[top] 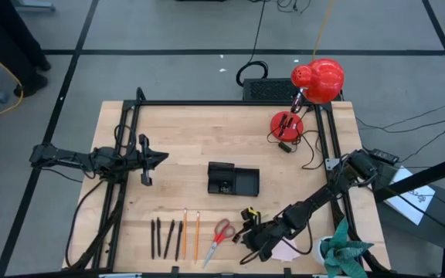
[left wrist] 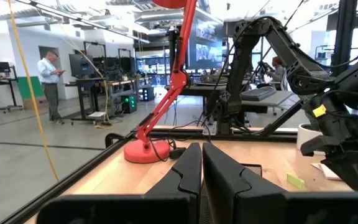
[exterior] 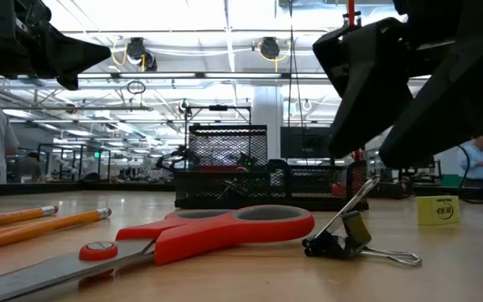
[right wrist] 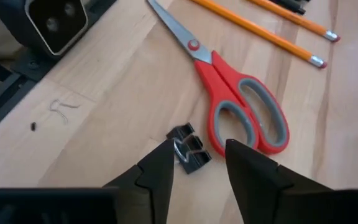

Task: Pick and place office supplies into organizer
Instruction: Put the binder clip into the desk organizer

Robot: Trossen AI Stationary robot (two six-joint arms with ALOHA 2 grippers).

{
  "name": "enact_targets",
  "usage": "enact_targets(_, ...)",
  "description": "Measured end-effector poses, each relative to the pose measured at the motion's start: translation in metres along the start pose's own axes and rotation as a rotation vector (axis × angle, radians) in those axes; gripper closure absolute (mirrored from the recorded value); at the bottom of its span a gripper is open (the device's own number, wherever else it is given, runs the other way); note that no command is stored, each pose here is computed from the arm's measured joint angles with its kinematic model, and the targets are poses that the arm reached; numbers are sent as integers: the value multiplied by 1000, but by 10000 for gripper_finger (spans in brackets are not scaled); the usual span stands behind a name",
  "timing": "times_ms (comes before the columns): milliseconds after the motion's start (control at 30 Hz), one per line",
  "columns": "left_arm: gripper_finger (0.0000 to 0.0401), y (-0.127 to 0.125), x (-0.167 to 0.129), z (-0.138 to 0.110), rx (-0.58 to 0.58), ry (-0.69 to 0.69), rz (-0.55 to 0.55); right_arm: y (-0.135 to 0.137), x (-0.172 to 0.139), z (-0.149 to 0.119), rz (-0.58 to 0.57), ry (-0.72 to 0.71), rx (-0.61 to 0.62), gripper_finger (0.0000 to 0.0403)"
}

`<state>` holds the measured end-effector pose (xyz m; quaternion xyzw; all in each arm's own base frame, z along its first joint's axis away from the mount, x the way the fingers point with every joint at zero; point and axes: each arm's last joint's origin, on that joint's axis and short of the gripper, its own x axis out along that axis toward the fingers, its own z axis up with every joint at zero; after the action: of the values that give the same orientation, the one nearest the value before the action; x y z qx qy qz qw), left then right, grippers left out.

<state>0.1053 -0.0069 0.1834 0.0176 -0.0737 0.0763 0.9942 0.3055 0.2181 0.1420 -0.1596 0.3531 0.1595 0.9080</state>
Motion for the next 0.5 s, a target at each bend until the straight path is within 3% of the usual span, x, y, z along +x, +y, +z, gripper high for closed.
enact_targets(233,377,0,0,0,0,0,1,0,1,3,69,-27,-7,259)
enact_targets(500,377,0,0,0,0,0,2,-4,11,-3,59,-11,-6,260)
